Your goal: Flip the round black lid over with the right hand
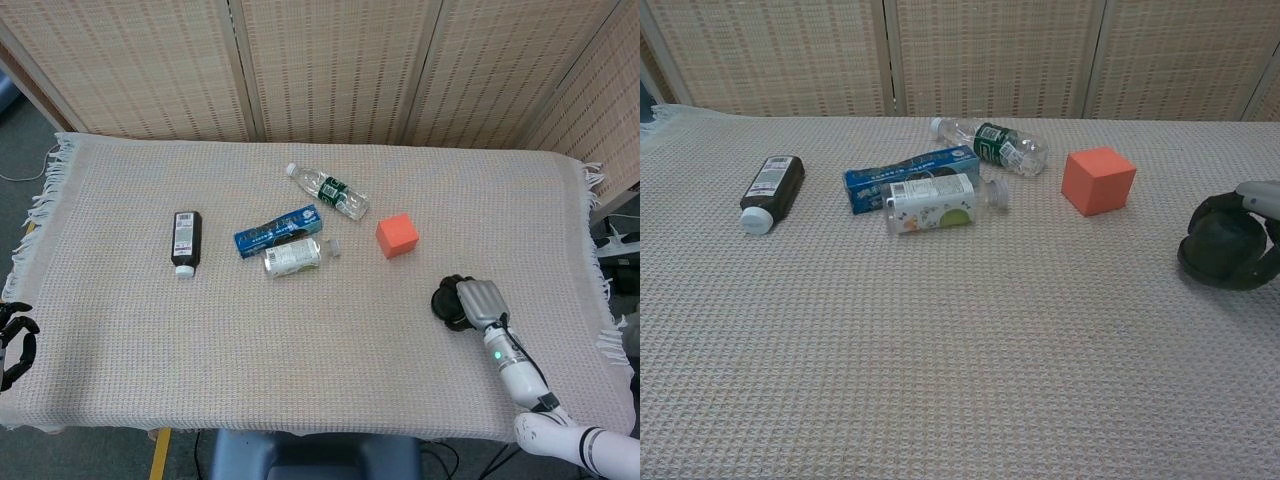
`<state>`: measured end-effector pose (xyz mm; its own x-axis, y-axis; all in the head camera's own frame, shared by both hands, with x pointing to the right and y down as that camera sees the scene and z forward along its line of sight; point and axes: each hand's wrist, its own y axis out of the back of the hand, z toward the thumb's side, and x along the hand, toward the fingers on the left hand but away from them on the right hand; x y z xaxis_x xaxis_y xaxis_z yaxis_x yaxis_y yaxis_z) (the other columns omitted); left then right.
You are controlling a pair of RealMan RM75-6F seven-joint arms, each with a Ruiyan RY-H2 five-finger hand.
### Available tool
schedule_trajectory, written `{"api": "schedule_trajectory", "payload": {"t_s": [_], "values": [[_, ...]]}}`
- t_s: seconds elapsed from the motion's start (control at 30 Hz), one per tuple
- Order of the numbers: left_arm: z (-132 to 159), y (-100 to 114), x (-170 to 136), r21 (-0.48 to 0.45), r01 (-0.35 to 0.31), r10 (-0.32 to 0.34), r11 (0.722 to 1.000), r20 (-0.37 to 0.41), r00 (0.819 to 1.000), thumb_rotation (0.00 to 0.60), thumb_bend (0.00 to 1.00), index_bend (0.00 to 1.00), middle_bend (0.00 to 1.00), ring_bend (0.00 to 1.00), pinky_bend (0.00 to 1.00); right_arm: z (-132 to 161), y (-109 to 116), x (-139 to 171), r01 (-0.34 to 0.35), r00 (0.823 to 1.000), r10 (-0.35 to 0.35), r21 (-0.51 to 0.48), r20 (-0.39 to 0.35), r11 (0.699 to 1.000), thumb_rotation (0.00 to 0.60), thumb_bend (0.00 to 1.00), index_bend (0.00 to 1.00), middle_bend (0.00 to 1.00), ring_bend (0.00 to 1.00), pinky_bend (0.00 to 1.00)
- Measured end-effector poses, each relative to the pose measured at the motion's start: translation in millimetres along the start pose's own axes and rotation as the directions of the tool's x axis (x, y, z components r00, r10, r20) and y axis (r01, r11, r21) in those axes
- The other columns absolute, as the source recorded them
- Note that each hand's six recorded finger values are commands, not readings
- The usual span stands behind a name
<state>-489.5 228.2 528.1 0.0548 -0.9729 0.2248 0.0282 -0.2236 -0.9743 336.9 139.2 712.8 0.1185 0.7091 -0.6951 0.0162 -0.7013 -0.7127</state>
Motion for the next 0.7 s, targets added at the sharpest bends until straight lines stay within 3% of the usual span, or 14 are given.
{"api": "schedule_trajectory", "payload": {"t_s": [0.1,0.17,0.37,0.43,0.5,0.6,0.7], "values": [[0.2,-0.6,0.0,0.002,0.002,-0.002,1.000,0.000,1.000,0.600,0.54,0.55,0.34,0.28,0.56,7.5,15.0,3.2,0.091,0.995,-0.093,-0.054,-0.041,0.994,0.600,0.38,0.57,0.48,0.58,0.73],[0.2,-0.9,0.1,0.003,0.003,-0.003,1.000,0.000,1.000,0.600,0.54,0.55,0.34,0.28,0.56,13.5,27.7,7.4,0.163,0.982,-0.172,-0.112,-0.080,0.980,0.600,0.38,0.57,0.48,0.58,0.73],[0.2,-1.2,0.2,0.003,0.004,-0.004,1.000,-0.003,1.000,0.600,0.54,0.55,0.34,0.28,0.56,27.2,65.1,28.3,0.328,0.900,-0.387,-0.276,-0.198,0.904,0.600,0.38,0.57,0.48,0.59,0.73],[0.3,-1.5,-0.1,0.004,0.006,-0.006,1.000,-0.003,1.000,0.600,0.54,0.55,0.34,0.28,0.56,26.2,70.3,32.5,0.339,0.892,-0.401,-0.279,-0.208,0.898,0.600,0.38,0.58,0.48,0.59,0.73],[0.3,-2.2,0.2,0.005,0.008,-0.008,1.000,-0.003,1.000,0.600,0.54,0.55,0.34,0.28,0.56,21.0,70.0,32.7,0.326,0.905,-0.379,-0.254,-0.194,0.910,0.600,0.38,0.59,0.49,0.59,0.73],[0.5,-2.9,0.6,0.007,0.011,-0.011,1.000,-0.003,1.000,0.600,0.54,0.55,0.34,0.28,0.56,7.9,62.4,29.9,0.263,0.948,-0.287,-0.171,-0.135,0.950,0.600,0.38,0.61,0.50,0.60,0.74],[0.2,-3.0,0.8,0.008,0.011,-0.011,1.000,-0.005,1.000,0.600,0.54,0.55,0.34,0.28,0.56,-3.1,57.4,28.8,0.217,0.972,-0.224,-0.091,-0.073,0.972,0.600,0.38,0.62,0.51,0.61,0.74]]}}
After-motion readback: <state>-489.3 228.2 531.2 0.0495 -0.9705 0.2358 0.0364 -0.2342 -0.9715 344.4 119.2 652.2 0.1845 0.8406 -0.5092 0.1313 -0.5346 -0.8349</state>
